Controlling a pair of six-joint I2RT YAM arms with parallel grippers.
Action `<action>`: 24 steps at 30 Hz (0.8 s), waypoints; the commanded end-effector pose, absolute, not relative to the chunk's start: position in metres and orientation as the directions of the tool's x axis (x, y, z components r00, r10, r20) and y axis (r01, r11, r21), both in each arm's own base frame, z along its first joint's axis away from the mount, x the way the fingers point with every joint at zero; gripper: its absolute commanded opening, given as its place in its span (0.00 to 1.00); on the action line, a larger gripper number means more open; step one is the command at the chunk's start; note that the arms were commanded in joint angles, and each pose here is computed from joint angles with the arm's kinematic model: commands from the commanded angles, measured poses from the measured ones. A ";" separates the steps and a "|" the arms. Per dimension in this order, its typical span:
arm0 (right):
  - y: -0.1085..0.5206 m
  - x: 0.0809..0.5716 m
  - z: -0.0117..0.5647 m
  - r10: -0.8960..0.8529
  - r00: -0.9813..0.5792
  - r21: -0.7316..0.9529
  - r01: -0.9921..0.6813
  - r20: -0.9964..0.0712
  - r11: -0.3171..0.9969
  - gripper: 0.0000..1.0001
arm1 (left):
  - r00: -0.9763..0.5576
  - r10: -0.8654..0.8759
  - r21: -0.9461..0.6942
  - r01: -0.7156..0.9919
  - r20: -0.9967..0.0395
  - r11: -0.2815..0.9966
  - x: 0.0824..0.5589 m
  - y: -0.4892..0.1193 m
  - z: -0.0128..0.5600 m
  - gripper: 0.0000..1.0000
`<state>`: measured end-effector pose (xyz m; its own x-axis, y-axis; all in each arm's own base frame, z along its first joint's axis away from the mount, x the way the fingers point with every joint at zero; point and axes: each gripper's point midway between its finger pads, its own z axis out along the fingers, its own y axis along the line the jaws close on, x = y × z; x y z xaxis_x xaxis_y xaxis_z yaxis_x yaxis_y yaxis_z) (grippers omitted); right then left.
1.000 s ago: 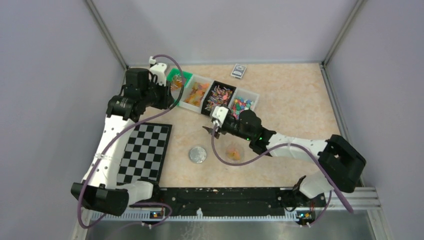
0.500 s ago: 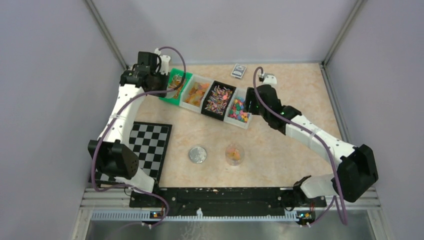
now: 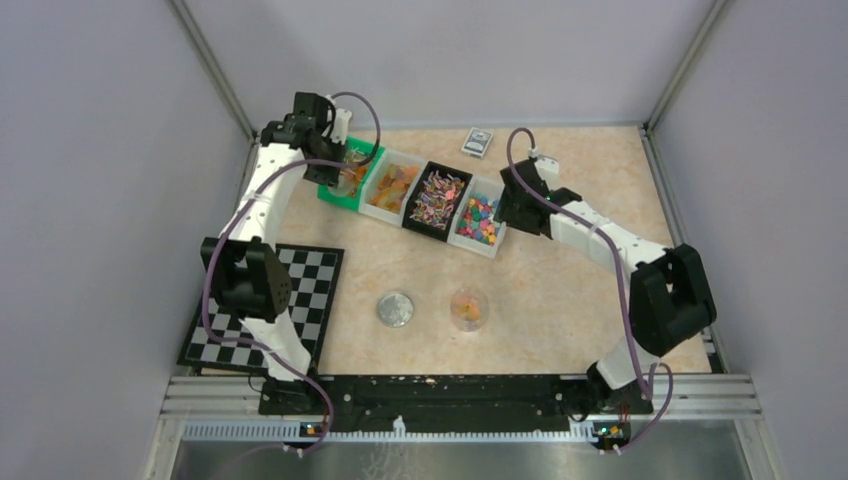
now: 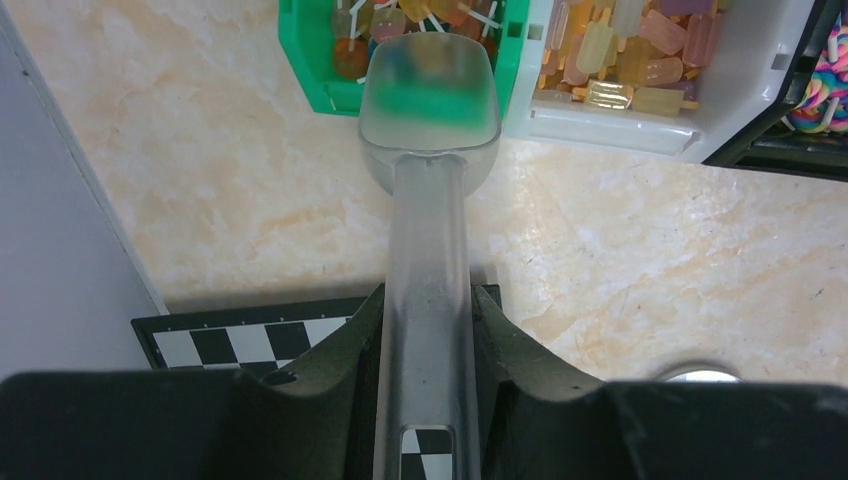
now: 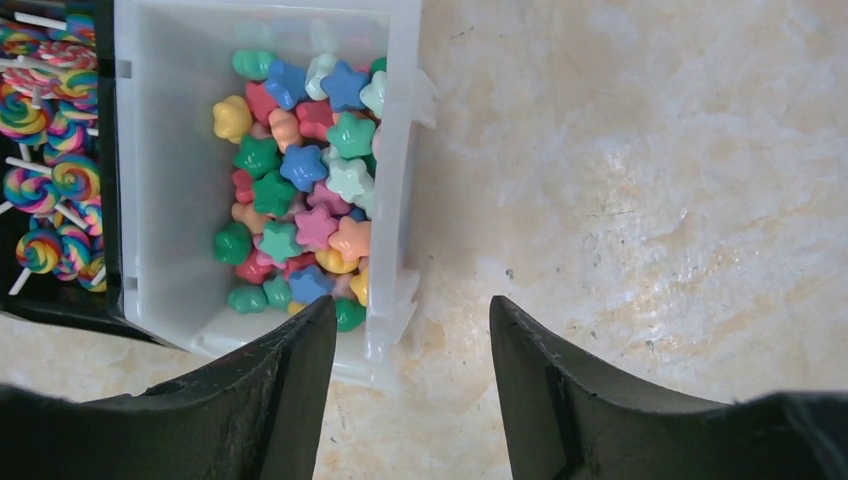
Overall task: Pack the candies
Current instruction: Scoop the fake candies from the storage box.
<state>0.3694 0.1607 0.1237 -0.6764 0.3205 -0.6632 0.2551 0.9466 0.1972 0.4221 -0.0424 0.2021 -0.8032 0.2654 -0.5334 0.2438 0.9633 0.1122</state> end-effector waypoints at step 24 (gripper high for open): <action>0.197 0.409 0.077 0.230 -0.723 0.268 0.065 -0.651 0.961 0.00 | -0.806 0.317 0.148 0.282 -0.500 0.948 0.463 -0.041 0.163 0.00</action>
